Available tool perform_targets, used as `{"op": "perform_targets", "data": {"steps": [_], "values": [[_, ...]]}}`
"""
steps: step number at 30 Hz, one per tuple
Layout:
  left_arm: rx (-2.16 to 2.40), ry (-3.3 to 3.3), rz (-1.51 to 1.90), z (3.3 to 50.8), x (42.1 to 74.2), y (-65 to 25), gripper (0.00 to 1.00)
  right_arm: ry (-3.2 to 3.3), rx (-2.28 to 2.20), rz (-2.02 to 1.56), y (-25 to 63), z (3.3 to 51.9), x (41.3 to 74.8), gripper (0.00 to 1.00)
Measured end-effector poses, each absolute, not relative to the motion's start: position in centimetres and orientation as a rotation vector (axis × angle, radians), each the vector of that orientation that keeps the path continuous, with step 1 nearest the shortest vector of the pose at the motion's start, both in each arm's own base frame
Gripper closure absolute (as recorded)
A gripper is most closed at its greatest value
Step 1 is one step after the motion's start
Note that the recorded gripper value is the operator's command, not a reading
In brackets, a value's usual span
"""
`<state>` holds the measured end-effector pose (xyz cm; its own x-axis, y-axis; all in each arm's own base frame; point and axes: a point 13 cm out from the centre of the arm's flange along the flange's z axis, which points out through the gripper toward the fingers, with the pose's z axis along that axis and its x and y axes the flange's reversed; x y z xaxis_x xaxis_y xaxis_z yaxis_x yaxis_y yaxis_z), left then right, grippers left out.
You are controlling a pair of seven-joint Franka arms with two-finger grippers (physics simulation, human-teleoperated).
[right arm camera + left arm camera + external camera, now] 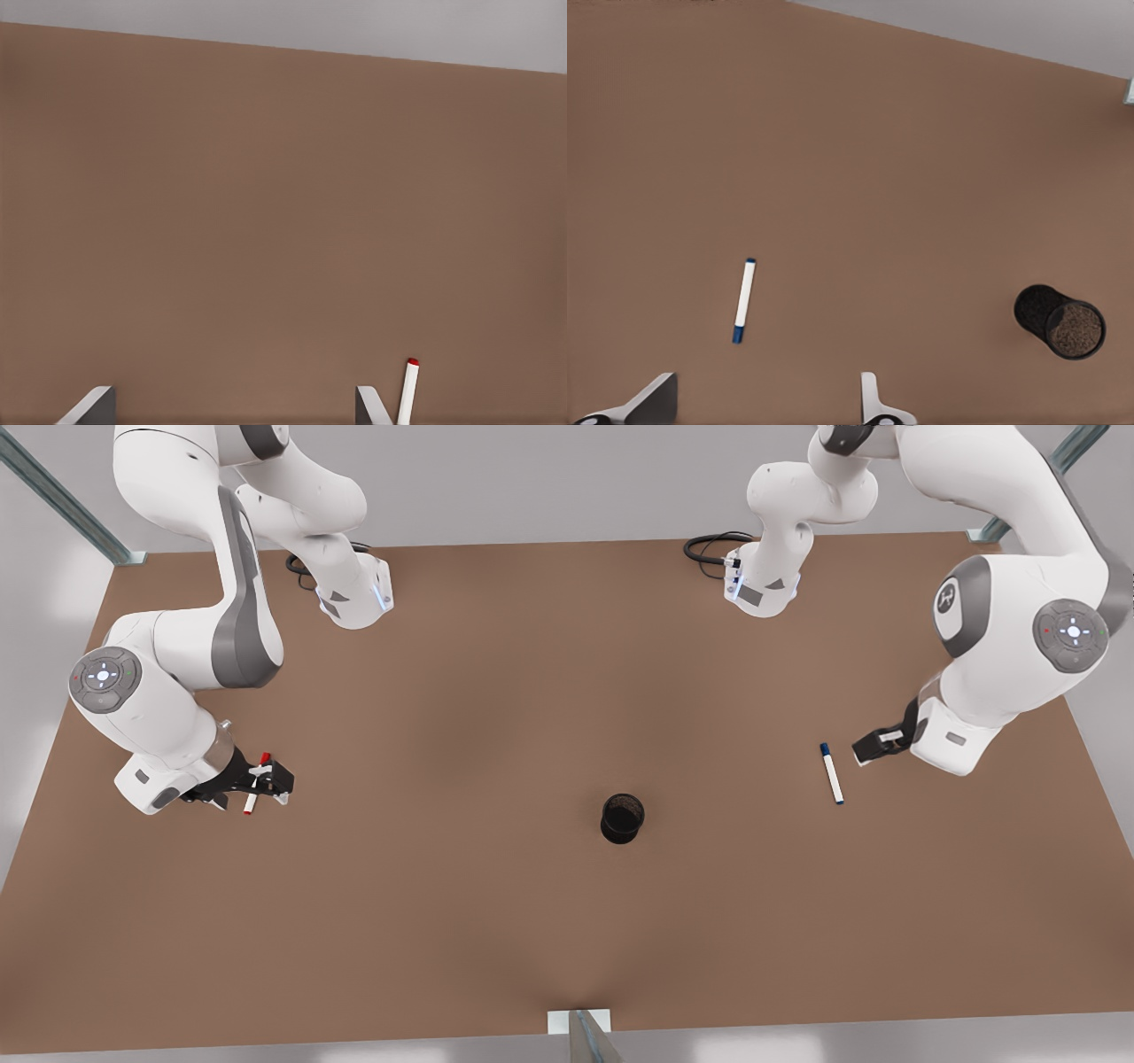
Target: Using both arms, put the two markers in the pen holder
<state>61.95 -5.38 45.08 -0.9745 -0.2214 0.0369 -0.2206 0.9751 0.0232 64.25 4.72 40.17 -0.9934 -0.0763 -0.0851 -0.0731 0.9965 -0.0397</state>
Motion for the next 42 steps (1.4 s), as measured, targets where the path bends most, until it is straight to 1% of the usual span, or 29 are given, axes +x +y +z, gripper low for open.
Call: {"op": "perform_targets", "data": {"steps": [2,3,5,8,10,14,16,17,18,20,22,25,29,34,35,37,38,39,40,42], "values": [[0.314,-3.082,-0.027,44.3,62.4,-5.1,0.0,3.053,-0.114,-0.056,4.7,40.2,64.2,0.0],[0.312,-3.064,-0.028,42.6,62.6,-4.2,0.0,3.053,-0.114,-0.056,4.7,40.2,64.2,0.0],[0.313,-2.981,-0.031,35.3,61.4,-2.2,0.0,3.052,-0.115,-0.056,4.7,40.2,64.2,0.0],[0.294,-2.922,-0.019,26.4,59.1,-0.1,0.0,3.052,-0.118,-0.056,4.8,40.2,64.2,0.0],[0.309,-2.927,0.014,23.0,57.9,2.1,0.0,3.052,-0.119,-0.055,4.9,40.2,64.2,0.0],[0.262,-2.963,0.045,17.0,55.4,3.2,0.0,3.052,-0.123,-0.054,5.1,40.2,64.2,0.0],[0.248,-2.999,0.051,15.4,55.0,4.4,0.0,3.057,-0.12,-0.054,5.0,39.8,64.2,0.0],[0.231,-3.019,0.052,15.0,55.2,4.6,0.0,3.069,-0.114,-0.055,4.8,38.9,64.2,0.0],[0.213,-3.039,0.052,14.6,55.4,4.8,0.0,3.09,-0.097,-0.057,3.9,37.2,63.8,0.0],[0.181,-3.064,0.049,13.5,55.9,5.4,0.0,3.15,-0.047,-0.057,1.5,31.9,62.4,0.0],[0.157,-3.075,0.045,12.0,56.1,6.4,0.0,3.17,-0.026,-0.053,0.5,28.6,62.1,0.0],[0.114,-3.083,0.04,10.0,56.1,7.4,0.0,3.171,-0.016,-0.047,0.1,25.9,62.6,0.0],[0.044,-3.081,0.034,7.3,56.0,8.1,0.0,3.206,0.011,-0.024,-0.4,20.6,60.7,0.0],[-0.05,-3.078,0.029,5.0,55.8,8.0,0.01,3.219,0.066,-0.008,-2.4,15.8,60.8,0.0],[-0.066,-3.079,0.028,4.7,55.8,8.0,0.04,3.217,0.075,-0.006,-2.7,15.2,60.8,0.0],[-0.093,-3.08,0.026,4.3,55.8,8.0,0.06,3.215,0.084,-0.004,-3.1,14.3,61.0,0.0],[-0.104,-3.08,0.026,4.0,55.8,8.1,0.11,3.215,0.09,-0.003,-3.3,13.7,61.1,0.0],[-0.116,-3.08,0.025,3.9,55.8,8.1,0.2,3.217,0.096,-0.002,-3.6,13.0,61.1,0.0],[-0.127,-3.081,0.025,3.8,55.8,8.1,0.33,3.216,0.099,-0.001,-3.7,12.5,61.2,0.0],[-0.148,-3.084,0.023,3.8,55.9,8.1,0.43,3.214,0.109,0.001,-4.1,11.2,61.4,0.0]]}}
